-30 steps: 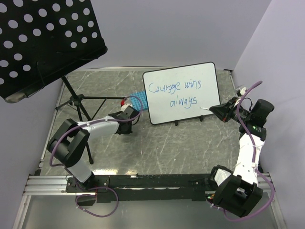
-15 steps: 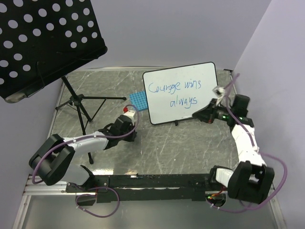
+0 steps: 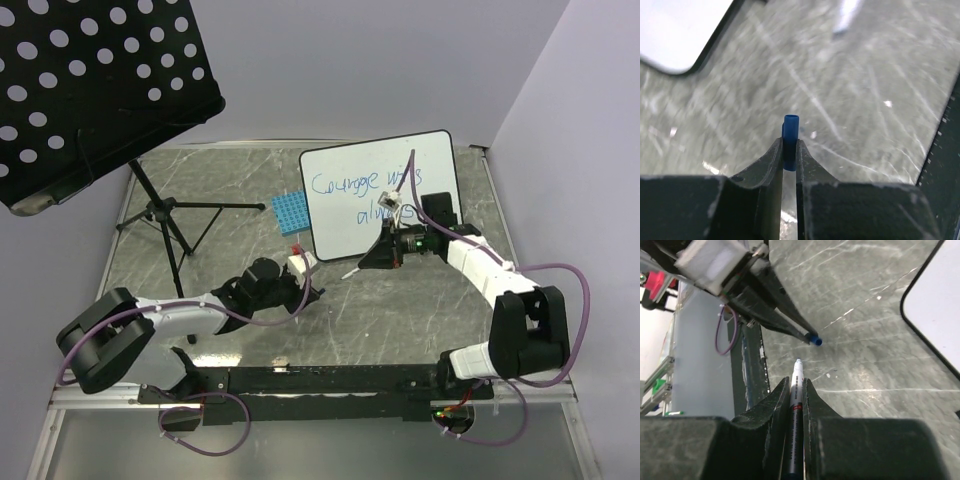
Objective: Write a sentence on the whiteboard
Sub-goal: Insert the whiteboard marker without the cap into the pen cap.
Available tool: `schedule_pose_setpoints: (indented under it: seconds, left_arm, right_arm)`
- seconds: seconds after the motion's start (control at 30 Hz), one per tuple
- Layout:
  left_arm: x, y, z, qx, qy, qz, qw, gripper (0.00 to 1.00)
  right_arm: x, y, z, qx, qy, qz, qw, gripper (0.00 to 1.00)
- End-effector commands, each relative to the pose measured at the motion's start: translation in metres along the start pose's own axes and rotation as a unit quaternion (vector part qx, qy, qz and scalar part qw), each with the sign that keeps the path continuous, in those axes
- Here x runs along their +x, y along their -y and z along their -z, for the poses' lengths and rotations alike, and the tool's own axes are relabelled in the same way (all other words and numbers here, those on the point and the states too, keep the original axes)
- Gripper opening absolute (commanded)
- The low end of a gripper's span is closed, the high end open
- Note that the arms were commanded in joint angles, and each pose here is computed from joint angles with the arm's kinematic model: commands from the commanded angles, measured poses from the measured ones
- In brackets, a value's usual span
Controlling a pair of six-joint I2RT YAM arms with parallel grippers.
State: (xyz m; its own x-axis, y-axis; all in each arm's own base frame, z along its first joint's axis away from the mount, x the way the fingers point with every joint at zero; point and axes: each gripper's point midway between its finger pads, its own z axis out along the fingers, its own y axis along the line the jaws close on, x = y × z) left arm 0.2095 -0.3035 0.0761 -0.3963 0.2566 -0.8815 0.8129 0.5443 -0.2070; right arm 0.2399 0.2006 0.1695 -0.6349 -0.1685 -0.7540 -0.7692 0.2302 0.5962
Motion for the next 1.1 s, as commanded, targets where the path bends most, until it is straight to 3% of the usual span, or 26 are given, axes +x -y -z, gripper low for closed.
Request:
schedule_pose_setpoints:
  seconds: [0.0, 0.43, 1.07]
  left_arm:
    - [-0.037, 0.028, 0.006, 0.077, 0.089, -0.117, 0.986, 0.02]
    - [-0.044, 0.039, 0.01, 0.109, 0.139, -0.18, 0.968, 0.01]
    - [-0.045, 0.044, 0.005, 0.126, 0.137, -0.173, 0.967, 0.01]
  right_arm:
    - [-0.011, 0.001, -0.004, -0.006, -0.005, 0.027, 1.0, 0.0]
    - [0.001, -0.005, -0.018, -0.036, -0.034, 0.016, 0.999, 0.0]
    - [-0.004, -0.014, -0.019, -0.045, -0.027, 0.024, 0.998, 0.0]
